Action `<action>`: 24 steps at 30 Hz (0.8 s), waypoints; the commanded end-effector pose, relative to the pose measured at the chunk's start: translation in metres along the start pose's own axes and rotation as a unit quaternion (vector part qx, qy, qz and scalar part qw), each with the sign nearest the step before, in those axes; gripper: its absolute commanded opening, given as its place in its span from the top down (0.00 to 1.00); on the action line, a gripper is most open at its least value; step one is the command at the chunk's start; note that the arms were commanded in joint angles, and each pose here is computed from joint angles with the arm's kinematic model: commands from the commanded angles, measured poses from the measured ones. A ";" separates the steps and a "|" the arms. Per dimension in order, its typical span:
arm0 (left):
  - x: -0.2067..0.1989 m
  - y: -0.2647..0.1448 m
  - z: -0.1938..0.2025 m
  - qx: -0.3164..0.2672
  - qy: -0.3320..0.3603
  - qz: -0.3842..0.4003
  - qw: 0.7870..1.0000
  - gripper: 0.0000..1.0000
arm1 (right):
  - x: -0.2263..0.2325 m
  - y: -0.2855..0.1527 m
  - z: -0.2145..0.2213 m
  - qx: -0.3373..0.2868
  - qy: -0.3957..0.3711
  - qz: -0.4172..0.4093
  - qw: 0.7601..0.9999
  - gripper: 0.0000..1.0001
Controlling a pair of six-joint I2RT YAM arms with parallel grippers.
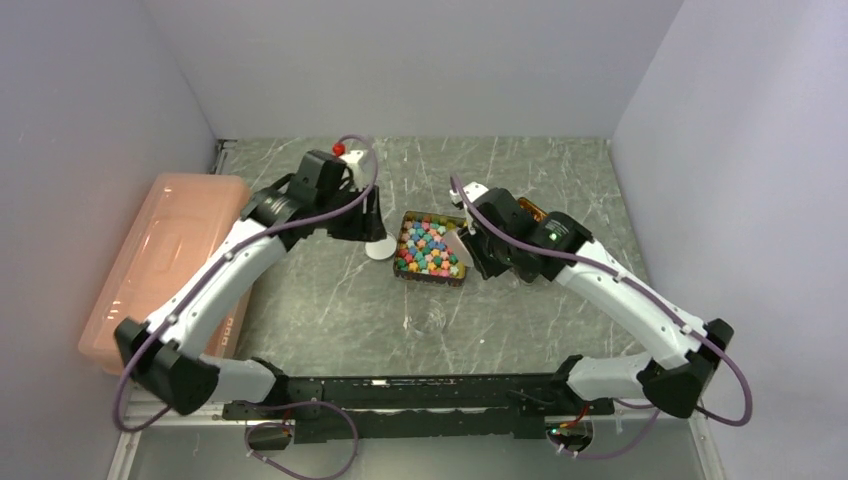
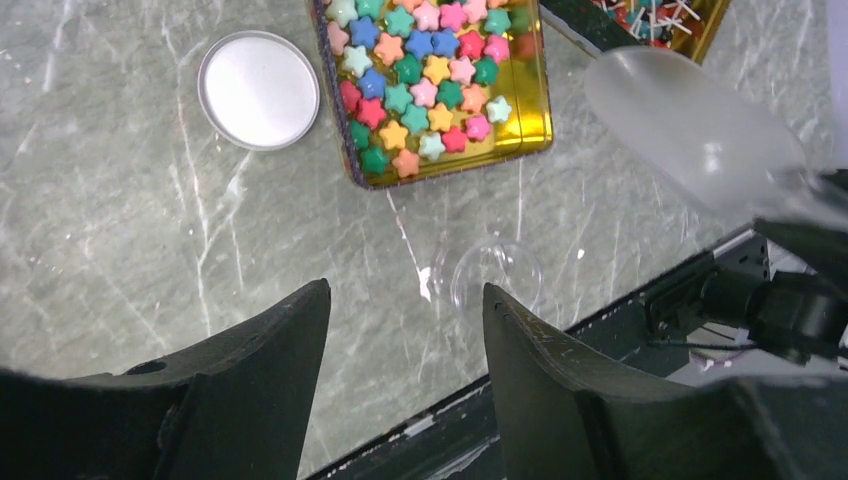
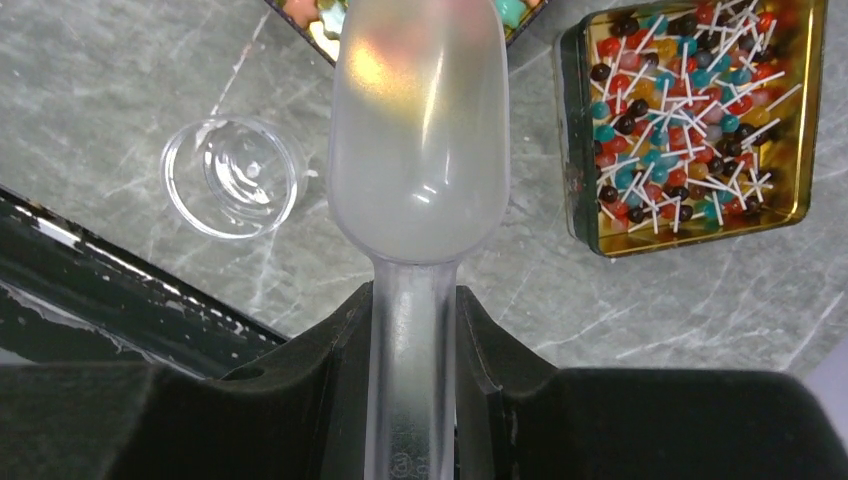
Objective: Pack the candies
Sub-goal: Scoop the fake candies from the storage box.
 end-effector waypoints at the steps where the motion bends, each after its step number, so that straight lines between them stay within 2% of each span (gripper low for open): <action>1: 0.004 -0.038 0.017 -0.024 0.035 0.012 0.999 0.35 | 0.001 -0.001 -0.008 0.045 -0.021 -0.034 0.998 1.00; 4: 0.010 -0.057 0.030 -0.045 0.057 0.019 0.997 0.27 | 0.002 0.007 -0.008 0.088 -0.028 -0.035 0.995 1.00; 9: 0.023 -0.078 0.048 -0.078 0.082 0.011 0.994 0.21 | 0.004 0.018 -0.010 0.130 -0.022 -0.050 0.990 1.00; 19: 0.018 -0.083 0.064 -0.144 0.123 0.087 0.978 0.01 | 0.007 0.046 -0.009 0.210 -0.019 -0.050 0.976 1.00; 24: 0.022 -0.082 0.067 -0.167 0.129 0.085 0.974 0.00 | 0.003 0.060 -0.013 0.230 -0.014 -0.044 0.972 1.00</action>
Point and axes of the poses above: each gripper's point midway between its finger pads, its own y axis out along the fingers, its own x axis along the line the jaws close on, z = x × y, the point moved 4 cm from there along -y, back along the fingers, and after that the axes turned 4 degrees about -y, right-handed, at the moved point
